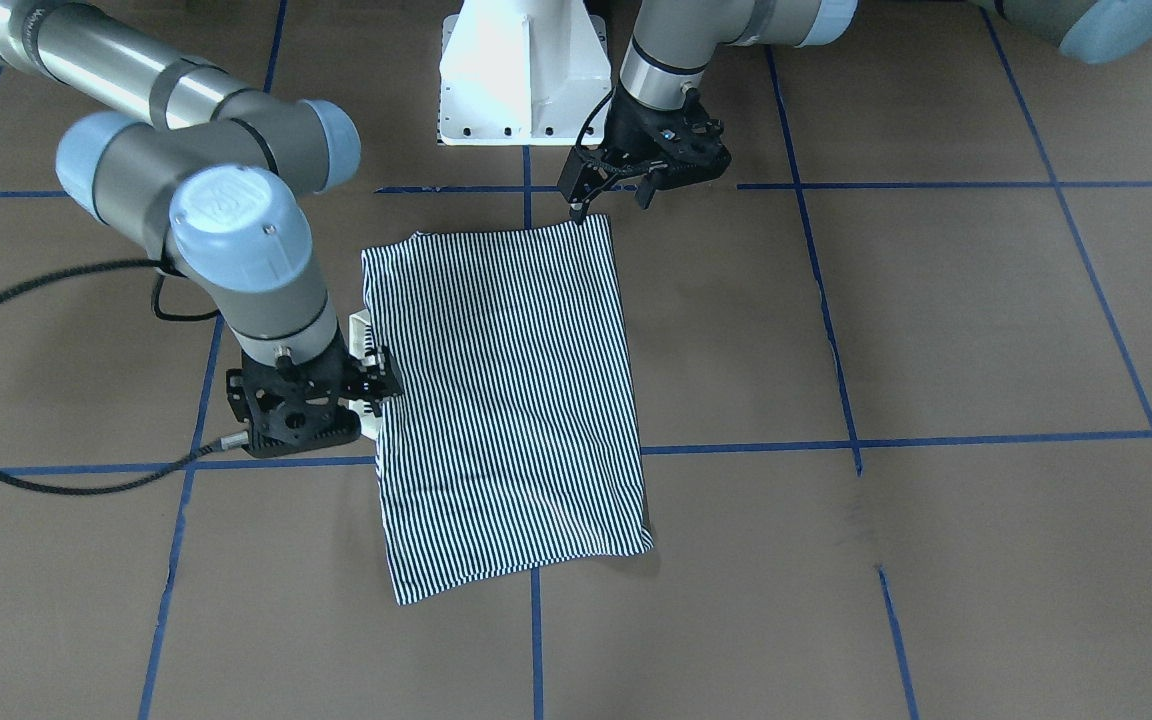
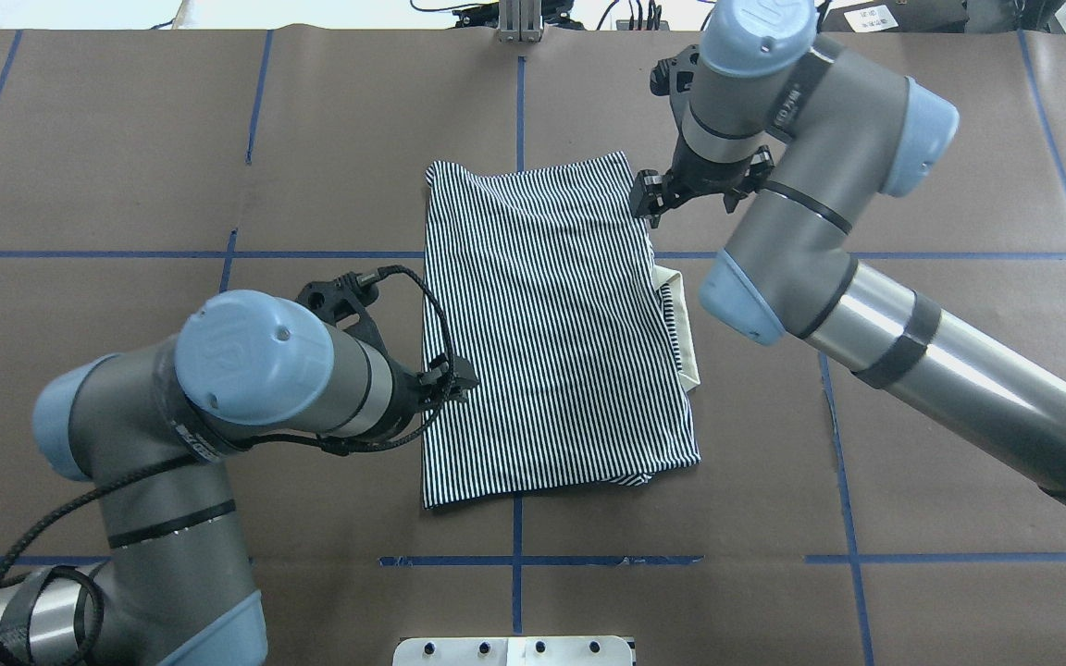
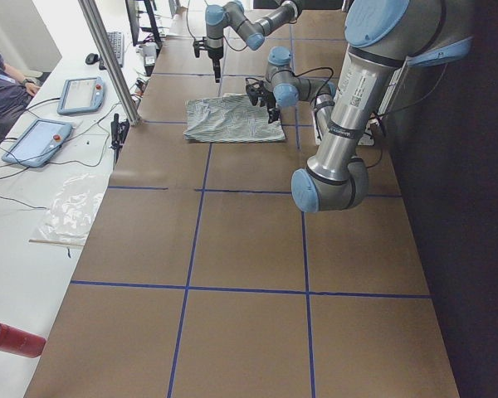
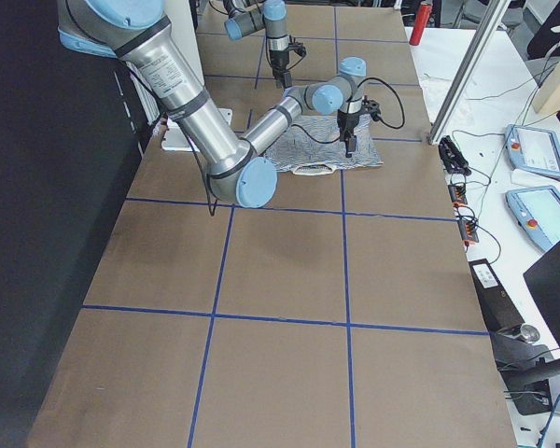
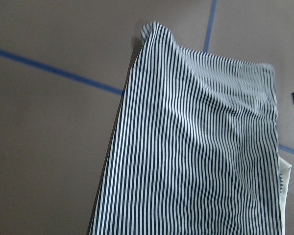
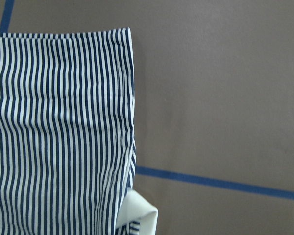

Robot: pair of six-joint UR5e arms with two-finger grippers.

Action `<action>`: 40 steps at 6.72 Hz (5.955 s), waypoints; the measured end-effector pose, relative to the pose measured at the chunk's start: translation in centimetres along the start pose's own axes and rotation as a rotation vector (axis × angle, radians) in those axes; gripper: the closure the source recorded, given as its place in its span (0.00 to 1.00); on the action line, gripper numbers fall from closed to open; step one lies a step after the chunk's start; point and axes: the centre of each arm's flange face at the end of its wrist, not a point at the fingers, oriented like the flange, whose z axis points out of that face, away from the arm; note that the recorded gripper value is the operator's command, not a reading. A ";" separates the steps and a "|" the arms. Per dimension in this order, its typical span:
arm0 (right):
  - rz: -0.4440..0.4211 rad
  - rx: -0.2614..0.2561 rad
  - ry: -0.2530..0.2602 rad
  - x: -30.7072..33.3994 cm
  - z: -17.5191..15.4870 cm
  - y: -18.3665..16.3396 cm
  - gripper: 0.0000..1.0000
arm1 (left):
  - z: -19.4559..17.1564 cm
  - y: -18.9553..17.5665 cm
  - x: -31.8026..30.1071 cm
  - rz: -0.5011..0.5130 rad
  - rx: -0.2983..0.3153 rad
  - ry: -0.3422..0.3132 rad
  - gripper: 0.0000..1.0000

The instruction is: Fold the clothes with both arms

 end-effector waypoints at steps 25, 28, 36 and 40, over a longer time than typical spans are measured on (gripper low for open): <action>0.128 0.004 -0.073 1.7 -3.3 7.4 0.00 | 9.8 6.1 -0.6 -0.049 0.061 -0.189 0.26; 0.127 0.003 -0.069 1.8 -3.0 7.5 0.00 | 9.8 5.9 -0.7 -0.054 0.065 -0.190 0.79; 0.267 -0.038 -0.100 -1.6 -2.4 10.3 0.00 | 4.8 4.3 -0.7 0.026 0.050 -0.110 1.00; 0.664 -0.078 -0.073 -11.7 1.7 20.3 0.00 | 3.6 3.1 -1.1 0.084 0.054 -0.093 1.00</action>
